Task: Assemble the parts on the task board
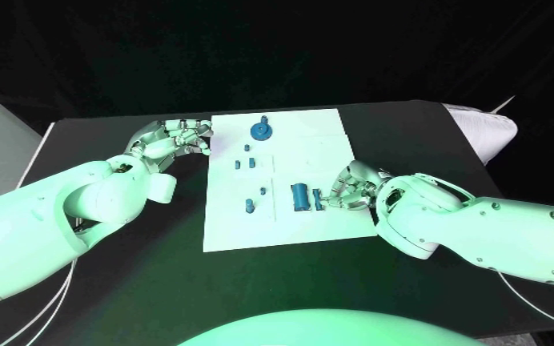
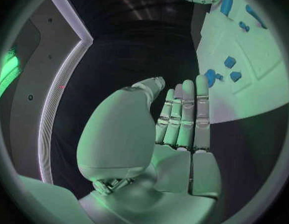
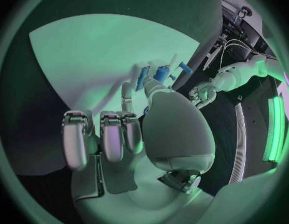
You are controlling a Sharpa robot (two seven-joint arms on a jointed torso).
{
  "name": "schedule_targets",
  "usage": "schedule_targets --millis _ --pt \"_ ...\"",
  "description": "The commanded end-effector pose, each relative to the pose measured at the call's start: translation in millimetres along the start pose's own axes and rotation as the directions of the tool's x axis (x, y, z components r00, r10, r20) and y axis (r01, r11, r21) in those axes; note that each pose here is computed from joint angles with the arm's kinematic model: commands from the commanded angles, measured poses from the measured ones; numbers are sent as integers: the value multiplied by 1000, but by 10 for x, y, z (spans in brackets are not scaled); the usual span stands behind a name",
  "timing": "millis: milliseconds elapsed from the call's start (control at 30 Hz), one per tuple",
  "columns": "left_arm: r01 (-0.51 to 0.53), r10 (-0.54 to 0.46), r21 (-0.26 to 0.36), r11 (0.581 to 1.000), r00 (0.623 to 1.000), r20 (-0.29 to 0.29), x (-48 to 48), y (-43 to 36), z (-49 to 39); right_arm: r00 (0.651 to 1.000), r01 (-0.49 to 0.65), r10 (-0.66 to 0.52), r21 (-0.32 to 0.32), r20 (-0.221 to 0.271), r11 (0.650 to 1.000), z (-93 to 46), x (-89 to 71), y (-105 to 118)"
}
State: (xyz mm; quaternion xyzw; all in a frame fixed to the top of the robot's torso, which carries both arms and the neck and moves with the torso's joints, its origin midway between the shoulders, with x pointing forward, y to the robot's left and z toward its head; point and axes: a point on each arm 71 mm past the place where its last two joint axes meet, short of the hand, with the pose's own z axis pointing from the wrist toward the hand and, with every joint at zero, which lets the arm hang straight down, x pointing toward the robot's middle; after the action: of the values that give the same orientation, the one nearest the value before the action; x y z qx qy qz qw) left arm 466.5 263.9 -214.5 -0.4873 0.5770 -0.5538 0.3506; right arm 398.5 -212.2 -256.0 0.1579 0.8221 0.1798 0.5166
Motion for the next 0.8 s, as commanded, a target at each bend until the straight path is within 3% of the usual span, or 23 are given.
schedule_targets --millis 33,167,367,467,600,800 --pt "7 -7 7 1000 1000 -16 22 -5 7 997 -58 61 -75 41 995 -5 -48 12" --pt "10 -10 9 1000 1000 -15 17 1 17 980 -166 179 -138 85 976 1 -128 -15" --pt "22 -22 27 999 1000 -7 -6 16 61 909 -355 397 -263 129 897 103 -322 -93" --pt "30 -31 55 998 999 15 -45 30 112 841 -466 522 -302 139 832 250 -471 -183" --pt "33 -38 100 994 998 54 -90 50 192 778 -537 607 -330 161 776 452 -617 -277" --pt "48 -71 164 985 989 133 -156 111 346 718 -587 674 -367 173 721 736 -762 -347"
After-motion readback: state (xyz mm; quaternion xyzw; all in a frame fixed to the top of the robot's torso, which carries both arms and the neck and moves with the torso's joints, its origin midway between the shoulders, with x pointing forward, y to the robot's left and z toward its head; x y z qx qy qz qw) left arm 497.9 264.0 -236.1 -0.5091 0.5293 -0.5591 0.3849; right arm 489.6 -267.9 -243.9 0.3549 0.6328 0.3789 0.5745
